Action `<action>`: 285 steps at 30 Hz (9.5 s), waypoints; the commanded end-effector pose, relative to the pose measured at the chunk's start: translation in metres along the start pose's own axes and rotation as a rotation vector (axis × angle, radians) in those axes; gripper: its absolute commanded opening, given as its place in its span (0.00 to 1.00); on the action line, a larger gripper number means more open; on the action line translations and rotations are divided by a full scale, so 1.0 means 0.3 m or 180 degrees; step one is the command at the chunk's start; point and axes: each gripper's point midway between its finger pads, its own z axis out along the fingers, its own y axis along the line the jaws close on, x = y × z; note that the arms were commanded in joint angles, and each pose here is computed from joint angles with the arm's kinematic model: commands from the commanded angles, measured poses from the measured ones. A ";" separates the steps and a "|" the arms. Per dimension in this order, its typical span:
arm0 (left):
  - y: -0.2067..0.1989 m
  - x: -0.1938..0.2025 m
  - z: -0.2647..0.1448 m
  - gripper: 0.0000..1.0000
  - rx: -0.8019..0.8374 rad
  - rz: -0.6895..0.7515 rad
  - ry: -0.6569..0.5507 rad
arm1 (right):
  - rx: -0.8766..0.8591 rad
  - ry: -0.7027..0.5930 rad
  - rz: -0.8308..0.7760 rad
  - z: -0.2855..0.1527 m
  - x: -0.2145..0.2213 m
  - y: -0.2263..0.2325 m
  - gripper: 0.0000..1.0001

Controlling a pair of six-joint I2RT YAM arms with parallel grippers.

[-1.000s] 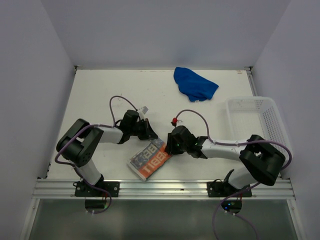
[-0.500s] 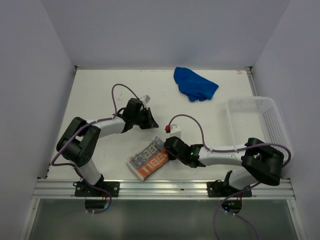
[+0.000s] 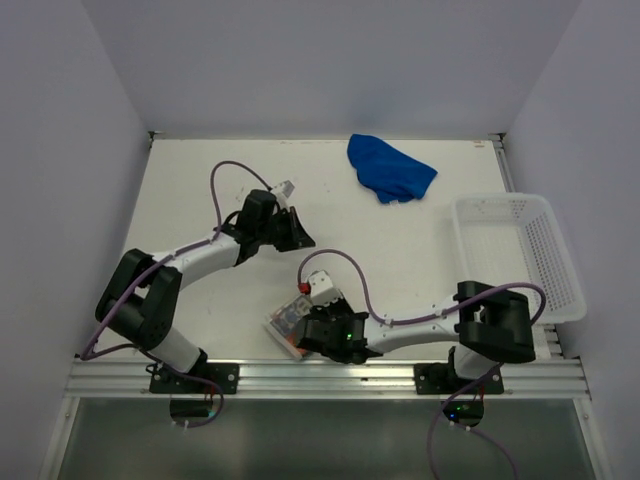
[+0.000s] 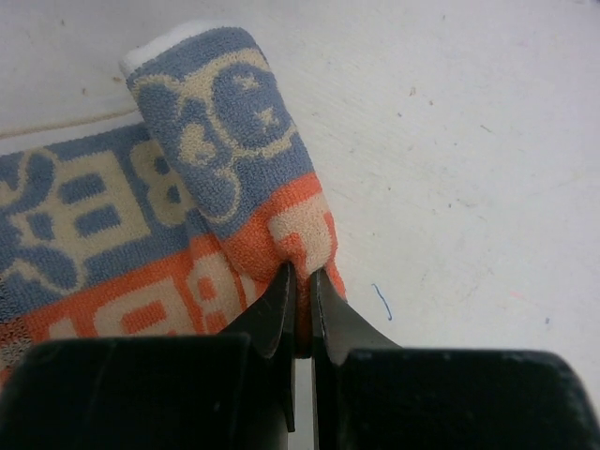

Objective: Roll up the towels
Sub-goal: Roll the towel

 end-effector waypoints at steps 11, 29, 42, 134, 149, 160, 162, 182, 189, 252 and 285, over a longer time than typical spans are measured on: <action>-0.121 0.162 -0.039 0.00 0.0405 0.0016 0.0160 | 0.0538 -0.0367 -0.0971 -0.050 -0.014 0.052 0.00; -0.101 0.363 -0.064 0.00 0.0481 -0.0020 0.0456 | 0.0540 -0.0396 -0.1358 -0.065 -0.001 0.133 0.00; 0.061 0.508 -0.026 0.00 0.0156 -0.0171 0.0588 | 0.0219 -0.0256 -0.0975 -0.076 0.006 0.163 0.00; -0.083 0.164 -0.019 0.00 -0.0125 0.0152 -0.0241 | -0.0846 0.0249 0.1256 -0.060 -0.016 -0.055 0.00; -0.101 0.165 -0.033 0.00 -0.0064 0.0177 -0.0213 | -0.0137 -0.0129 0.0097 -0.122 -0.052 -0.036 0.00; -0.107 0.194 -0.062 0.00 0.0020 0.0157 -0.0190 | -0.0054 -0.0265 -0.0579 -0.158 -0.009 0.049 0.00; -0.108 0.207 -0.068 0.00 0.0046 0.0151 -0.0163 | -0.0060 -0.0269 -0.0643 -0.162 -0.005 0.060 0.00; -0.150 0.395 -0.080 0.00 0.0367 0.0101 0.0142 | -0.0105 -0.0343 -0.1268 -0.192 0.042 0.171 0.00; -0.086 0.531 -0.072 0.00 0.0219 0.0034 0.0366 | -0.0135 -0.0327 -0.1234 -0.194 0.045 0.171 0.00; -0.008 0.333 -0.106 0.00 -0.0128 0.0060 -0.0083 | -0.1917 0.0730 0.1479 -0.101 0.072 0.147 0.00; -0.074 0.110 -0.138 0.00 0.0049 0.0098 -0.0318 | 0.0482 -0.0075 -0.0778 -0.030 -0.012 0.002 0.00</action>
